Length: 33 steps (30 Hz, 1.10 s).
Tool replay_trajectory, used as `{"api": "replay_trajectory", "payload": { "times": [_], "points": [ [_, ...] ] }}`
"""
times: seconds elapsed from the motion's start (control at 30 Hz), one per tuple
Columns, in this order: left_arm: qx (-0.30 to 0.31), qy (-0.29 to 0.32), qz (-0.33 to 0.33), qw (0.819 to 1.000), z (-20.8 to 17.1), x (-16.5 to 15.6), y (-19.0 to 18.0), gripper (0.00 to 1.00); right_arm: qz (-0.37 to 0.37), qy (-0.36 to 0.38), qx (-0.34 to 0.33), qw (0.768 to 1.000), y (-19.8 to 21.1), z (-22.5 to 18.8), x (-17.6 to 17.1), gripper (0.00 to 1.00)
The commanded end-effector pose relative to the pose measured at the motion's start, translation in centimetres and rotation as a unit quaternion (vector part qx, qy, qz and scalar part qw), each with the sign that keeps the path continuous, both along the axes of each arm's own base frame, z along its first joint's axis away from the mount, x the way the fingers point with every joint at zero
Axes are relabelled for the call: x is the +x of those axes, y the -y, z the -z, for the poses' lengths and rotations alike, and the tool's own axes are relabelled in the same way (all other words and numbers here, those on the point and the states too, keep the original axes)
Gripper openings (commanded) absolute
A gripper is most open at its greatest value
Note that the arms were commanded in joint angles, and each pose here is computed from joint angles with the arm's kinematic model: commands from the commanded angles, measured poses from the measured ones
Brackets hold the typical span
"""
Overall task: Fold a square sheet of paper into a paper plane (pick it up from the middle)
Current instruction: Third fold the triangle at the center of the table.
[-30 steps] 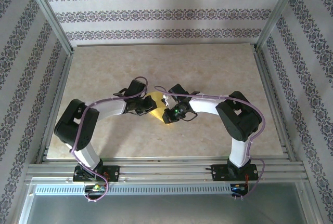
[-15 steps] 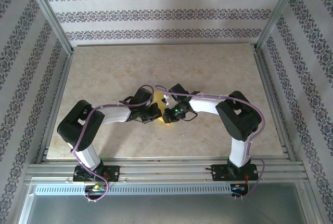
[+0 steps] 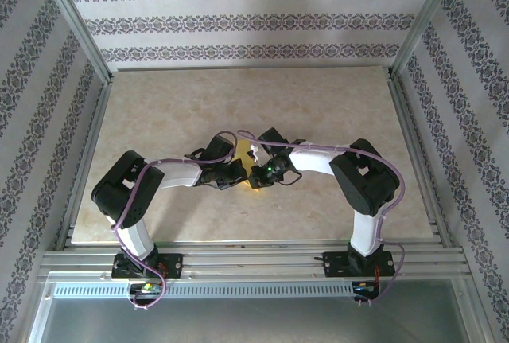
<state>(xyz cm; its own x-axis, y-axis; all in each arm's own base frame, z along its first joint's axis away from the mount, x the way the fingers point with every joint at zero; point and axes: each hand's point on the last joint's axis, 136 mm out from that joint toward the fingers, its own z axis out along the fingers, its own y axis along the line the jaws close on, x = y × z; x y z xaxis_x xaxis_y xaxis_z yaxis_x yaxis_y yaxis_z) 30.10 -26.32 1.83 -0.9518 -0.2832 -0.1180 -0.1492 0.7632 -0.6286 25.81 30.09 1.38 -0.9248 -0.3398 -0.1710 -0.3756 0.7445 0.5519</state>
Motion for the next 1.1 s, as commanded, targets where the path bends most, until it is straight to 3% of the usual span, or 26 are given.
{"api": "replay_trajectory", "payload": {
  "times": [0.0, 0.47, 0.9, 1.07],
  "points": [
    [0.067, -0.004, -0.017, 0.998, 1.8, -0.2, -3.3, 0.05, 0.015, -0.036, -0.080, 0.996, 3.0, 3.6, -1.1, 0.09],
    [0.083, -0.009, -0.068, 0.994, 2.0, 1.7, -8.7, 0.06, 0.010, -0.055, -0.134, 0.989, 4.5, 5.1, -2.0, 0.09],
    [0.085, 0.007, -0.092, 0.992, 1.6, 2.0, -11.7, 0.06, 0.015, -0.056, -0.127, 0.990, 4.3, 5.0, -1.7, 0.09],
    [0.070, 0.034, -0.095, 0.993, -1.1, 3.2, -12.0, 0.09, 0.009, -0.047, -0.097, 0.994, 3.3, 4.0, -1.4, 0.09]
  ]
}}
